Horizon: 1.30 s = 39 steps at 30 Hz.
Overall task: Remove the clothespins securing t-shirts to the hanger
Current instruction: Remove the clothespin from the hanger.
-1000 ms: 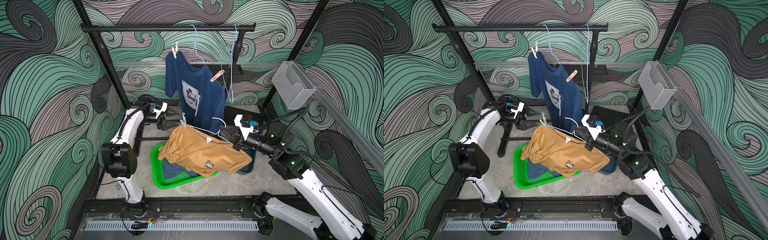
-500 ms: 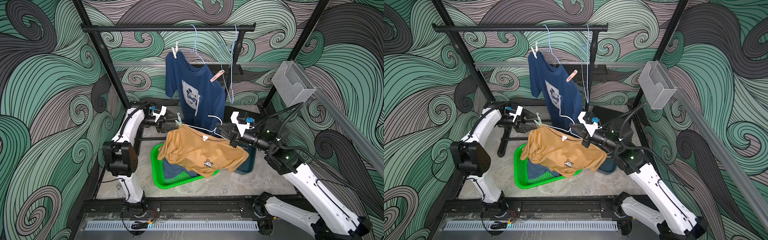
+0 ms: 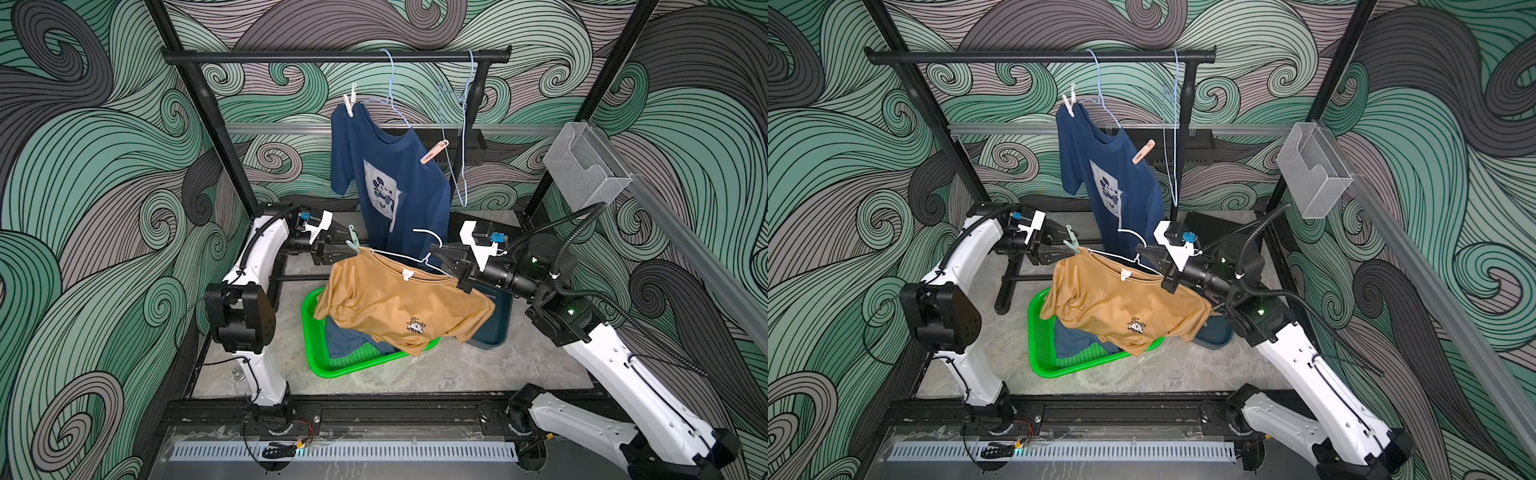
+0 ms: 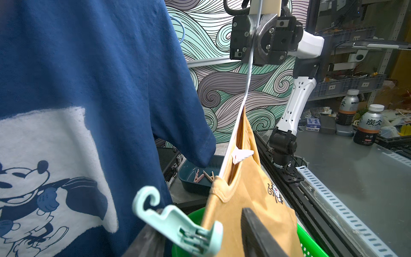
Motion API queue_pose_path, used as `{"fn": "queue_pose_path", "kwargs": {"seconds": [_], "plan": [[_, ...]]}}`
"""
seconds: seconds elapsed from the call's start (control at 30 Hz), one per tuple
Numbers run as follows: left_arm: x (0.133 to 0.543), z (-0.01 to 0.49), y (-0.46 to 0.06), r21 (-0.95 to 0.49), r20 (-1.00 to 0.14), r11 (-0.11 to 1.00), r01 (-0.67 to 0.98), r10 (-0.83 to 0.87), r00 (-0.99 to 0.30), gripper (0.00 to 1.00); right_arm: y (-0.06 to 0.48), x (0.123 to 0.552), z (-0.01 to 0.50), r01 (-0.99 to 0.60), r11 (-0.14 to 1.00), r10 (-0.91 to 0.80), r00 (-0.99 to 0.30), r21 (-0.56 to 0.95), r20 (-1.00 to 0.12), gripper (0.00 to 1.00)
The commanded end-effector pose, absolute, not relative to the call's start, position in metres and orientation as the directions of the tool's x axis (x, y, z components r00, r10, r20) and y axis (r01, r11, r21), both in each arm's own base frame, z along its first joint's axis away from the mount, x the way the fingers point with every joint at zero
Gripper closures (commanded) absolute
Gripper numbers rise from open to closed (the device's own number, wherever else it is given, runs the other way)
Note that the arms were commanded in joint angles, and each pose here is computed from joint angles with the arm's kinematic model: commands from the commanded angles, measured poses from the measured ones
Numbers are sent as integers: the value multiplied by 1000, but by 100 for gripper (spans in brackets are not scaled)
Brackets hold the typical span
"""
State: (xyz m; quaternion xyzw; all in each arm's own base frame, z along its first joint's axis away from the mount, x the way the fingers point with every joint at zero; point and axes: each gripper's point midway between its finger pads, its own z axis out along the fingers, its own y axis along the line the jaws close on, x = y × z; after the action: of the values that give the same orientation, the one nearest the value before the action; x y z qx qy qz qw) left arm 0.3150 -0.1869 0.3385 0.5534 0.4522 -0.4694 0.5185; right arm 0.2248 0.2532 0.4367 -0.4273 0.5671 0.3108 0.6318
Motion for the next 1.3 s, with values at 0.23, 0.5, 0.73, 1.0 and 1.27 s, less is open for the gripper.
{"fn": "queue_pose_path", "kwargs": {"seconds": [0.23, 0.5, 0.73, 1.0, 1.27], "plan": [[304, 381, -184, 15, -994, -11, 1000, -109, 14, 45, 252, 222, 449, -876, 437, -52, 204, -206, -978, 100], [304, 381, -184, 16, -994, -11, 1000, -109, 15, 49, 253, 222, 445, -876, 434, -64, 201, -208, -978, 100], [303, 382, -184, 16, -994, -11, 1000, -109, 14, 53, 253, 223, 441, -876, 435, -68, 199, -209, -978, 100], [304, 380, -185, 7, -994, -12, 1000, -109, 6, 67, 252, 223, 444, -873, 437, -68, 206, -215, -976, 100], [305, 381, -185, 2, -994, -13, 1000, -109, 1, 79, 252, 225, 438, -875, 435, -76, 197, -210, -977, 100]]}}
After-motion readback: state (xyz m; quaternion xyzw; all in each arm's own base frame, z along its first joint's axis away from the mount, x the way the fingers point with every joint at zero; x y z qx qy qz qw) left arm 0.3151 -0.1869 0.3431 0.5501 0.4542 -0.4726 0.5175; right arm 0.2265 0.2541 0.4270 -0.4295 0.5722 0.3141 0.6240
